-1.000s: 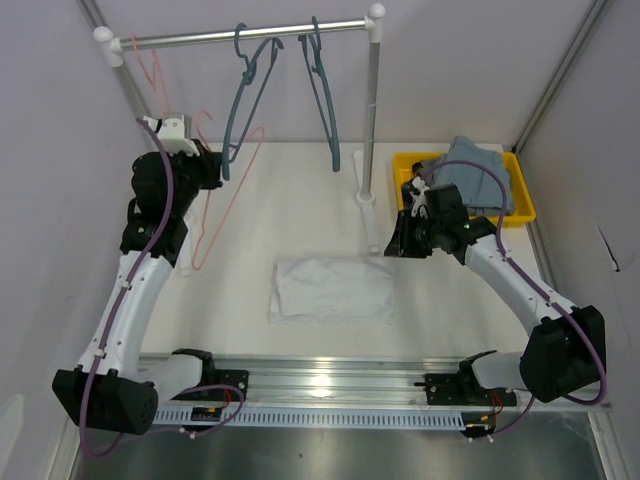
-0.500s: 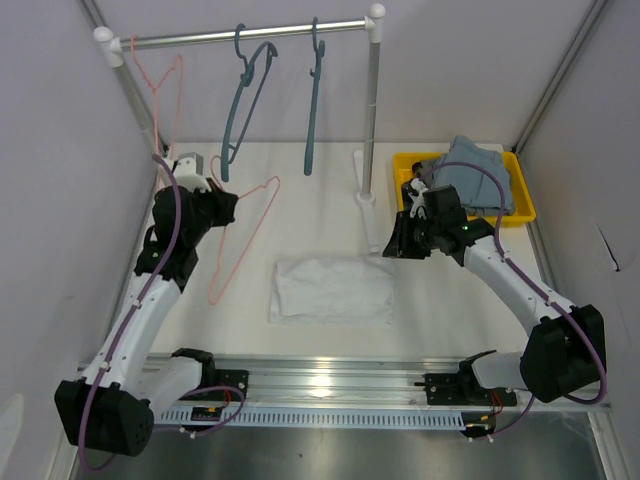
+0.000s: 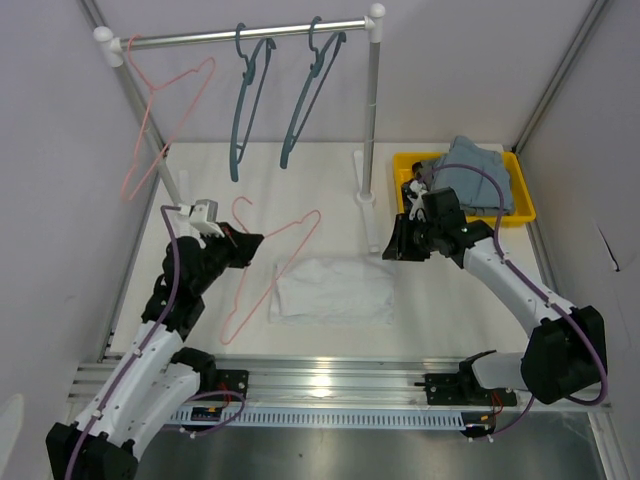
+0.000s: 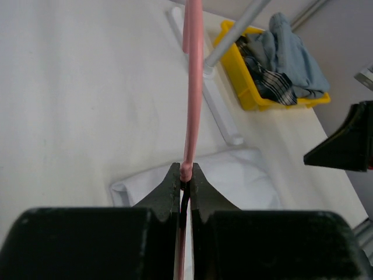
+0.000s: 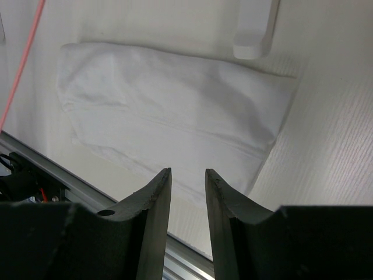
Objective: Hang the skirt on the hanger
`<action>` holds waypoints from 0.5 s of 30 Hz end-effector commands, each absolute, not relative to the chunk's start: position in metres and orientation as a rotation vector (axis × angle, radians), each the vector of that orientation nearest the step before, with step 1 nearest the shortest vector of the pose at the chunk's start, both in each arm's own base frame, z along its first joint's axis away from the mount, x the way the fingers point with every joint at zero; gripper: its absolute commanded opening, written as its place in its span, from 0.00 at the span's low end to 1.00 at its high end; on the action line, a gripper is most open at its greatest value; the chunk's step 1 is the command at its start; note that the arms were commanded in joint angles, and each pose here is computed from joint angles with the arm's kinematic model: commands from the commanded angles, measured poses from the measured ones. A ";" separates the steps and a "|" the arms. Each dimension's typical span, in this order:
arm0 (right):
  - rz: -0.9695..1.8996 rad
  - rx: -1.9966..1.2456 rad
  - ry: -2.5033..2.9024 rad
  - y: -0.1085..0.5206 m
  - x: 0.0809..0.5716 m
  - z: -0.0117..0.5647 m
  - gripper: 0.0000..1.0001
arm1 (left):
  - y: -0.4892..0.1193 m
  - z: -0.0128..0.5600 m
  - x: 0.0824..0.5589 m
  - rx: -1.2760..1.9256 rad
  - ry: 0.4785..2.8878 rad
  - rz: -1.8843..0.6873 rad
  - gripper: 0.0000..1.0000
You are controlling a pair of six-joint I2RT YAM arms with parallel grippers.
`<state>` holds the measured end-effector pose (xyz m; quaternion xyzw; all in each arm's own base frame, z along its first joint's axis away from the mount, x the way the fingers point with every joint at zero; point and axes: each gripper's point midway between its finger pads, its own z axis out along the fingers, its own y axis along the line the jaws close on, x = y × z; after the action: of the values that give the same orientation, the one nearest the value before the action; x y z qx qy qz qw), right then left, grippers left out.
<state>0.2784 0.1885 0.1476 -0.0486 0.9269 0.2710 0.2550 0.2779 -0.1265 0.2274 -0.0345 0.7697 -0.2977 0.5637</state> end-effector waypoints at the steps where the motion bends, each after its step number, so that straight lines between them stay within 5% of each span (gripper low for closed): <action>1: 0.763 -0.140 2.463 0.191 0.277 0.163 0.35 | -0.157 0.254 0.263 0.035 1.689 -0.870 0.00; 15: 0.800 -0.150 2.425 0.196 0.251 0.185 0.35 | -0.268 0.220 0.216 0.439 1.696 -1.193 0.00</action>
<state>0.2622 0.1955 0.1765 -0.0564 0.9110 0.2937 0.2839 0.2226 -0.2443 0.1875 0.1420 0.7529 -0.4422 0.4663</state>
